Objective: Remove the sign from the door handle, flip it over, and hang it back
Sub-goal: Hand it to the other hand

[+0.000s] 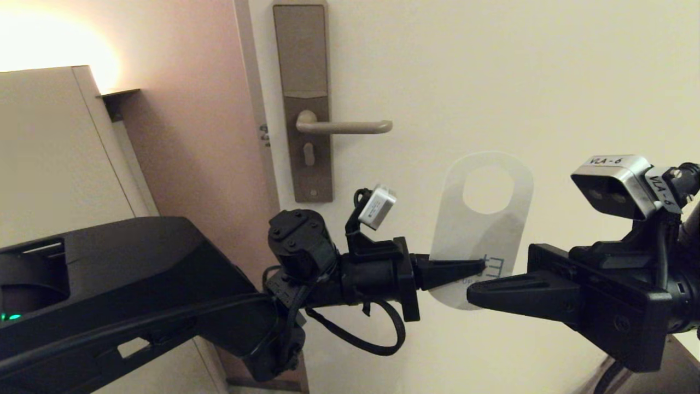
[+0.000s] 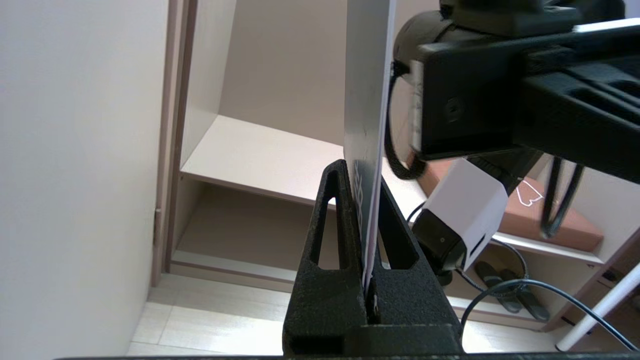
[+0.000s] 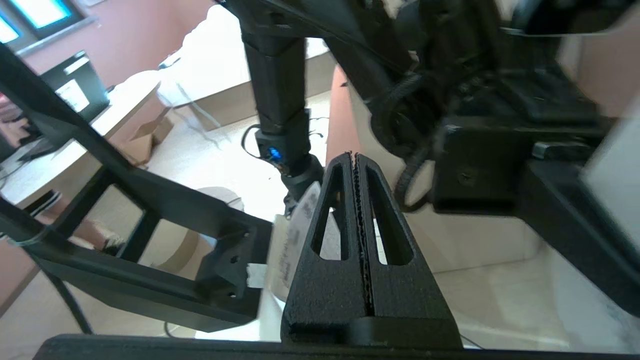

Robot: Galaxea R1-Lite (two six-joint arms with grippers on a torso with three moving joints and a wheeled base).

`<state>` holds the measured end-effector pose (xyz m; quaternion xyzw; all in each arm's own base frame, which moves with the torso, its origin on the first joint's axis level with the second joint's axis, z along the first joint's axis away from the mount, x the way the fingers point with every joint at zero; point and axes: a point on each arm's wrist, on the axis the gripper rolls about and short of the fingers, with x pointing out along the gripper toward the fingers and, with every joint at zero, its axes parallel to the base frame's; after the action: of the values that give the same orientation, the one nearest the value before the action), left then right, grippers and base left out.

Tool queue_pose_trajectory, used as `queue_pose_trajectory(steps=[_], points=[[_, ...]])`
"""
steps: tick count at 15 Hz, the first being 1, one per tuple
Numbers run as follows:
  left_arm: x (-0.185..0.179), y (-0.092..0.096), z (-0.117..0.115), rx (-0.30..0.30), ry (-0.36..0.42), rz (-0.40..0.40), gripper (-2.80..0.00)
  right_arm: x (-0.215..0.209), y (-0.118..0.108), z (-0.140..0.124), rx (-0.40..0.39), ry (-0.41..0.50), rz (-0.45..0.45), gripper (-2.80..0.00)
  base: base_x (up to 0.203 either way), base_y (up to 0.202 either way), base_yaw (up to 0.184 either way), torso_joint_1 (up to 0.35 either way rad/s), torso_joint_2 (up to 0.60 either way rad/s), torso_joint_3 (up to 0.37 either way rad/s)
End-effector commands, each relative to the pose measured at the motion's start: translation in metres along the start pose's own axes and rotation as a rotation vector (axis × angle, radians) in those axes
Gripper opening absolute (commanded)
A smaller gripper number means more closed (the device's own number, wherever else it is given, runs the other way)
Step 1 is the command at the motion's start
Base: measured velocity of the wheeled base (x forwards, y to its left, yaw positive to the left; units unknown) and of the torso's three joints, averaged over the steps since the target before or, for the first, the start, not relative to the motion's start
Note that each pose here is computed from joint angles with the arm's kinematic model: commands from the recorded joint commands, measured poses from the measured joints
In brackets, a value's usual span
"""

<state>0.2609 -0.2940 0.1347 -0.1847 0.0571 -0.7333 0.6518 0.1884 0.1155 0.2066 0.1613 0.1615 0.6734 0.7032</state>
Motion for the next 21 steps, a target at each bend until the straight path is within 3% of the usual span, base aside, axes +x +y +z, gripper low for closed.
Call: queue_pose_trajectory(steps=[1,6,7,8,21], points=[[-0.003,-0.004,0.007,0.038,-0.029,-0.015,-2.8,-0.005,-0.003,0.0,0.003,-0.008,-0.018,-2.8,0.0,0.0,0.0,0.0,0.0,0.0],[-0.012,-0.008,0.01,0.039,-0.027,0.0,-2.8,-0.017,-0.01,0.002,0.009,-0.034,-0.077,-2.8,0.0,0.0,0.0,0.0,0.0,0.0],[-0.012,-0.008,0.011,0.04,-0.027,0.0,-2.8,-0.017,-0.01,0.001,0.011,-0.033,-0.079,-2.67,0.0,0.0,0.0,0.0,0.0,0.0],[-0.013,-0.008,0.011,0.039,-0.027,0.001,-2.8,-0.018,-0.01,-0.001,0.015,-0.031,-0.079,0.0,0.0,0.0,0.0,0.0,0.0,0.0],[-0.053,-0.028,0.024,0.046,-0.004,0.042,-2.8,-0.014,-0.025,-0.01,-0.026,-0.008,-0.111,0.0,0.0,0.0,0.0,0.0,0.0,0.0]])
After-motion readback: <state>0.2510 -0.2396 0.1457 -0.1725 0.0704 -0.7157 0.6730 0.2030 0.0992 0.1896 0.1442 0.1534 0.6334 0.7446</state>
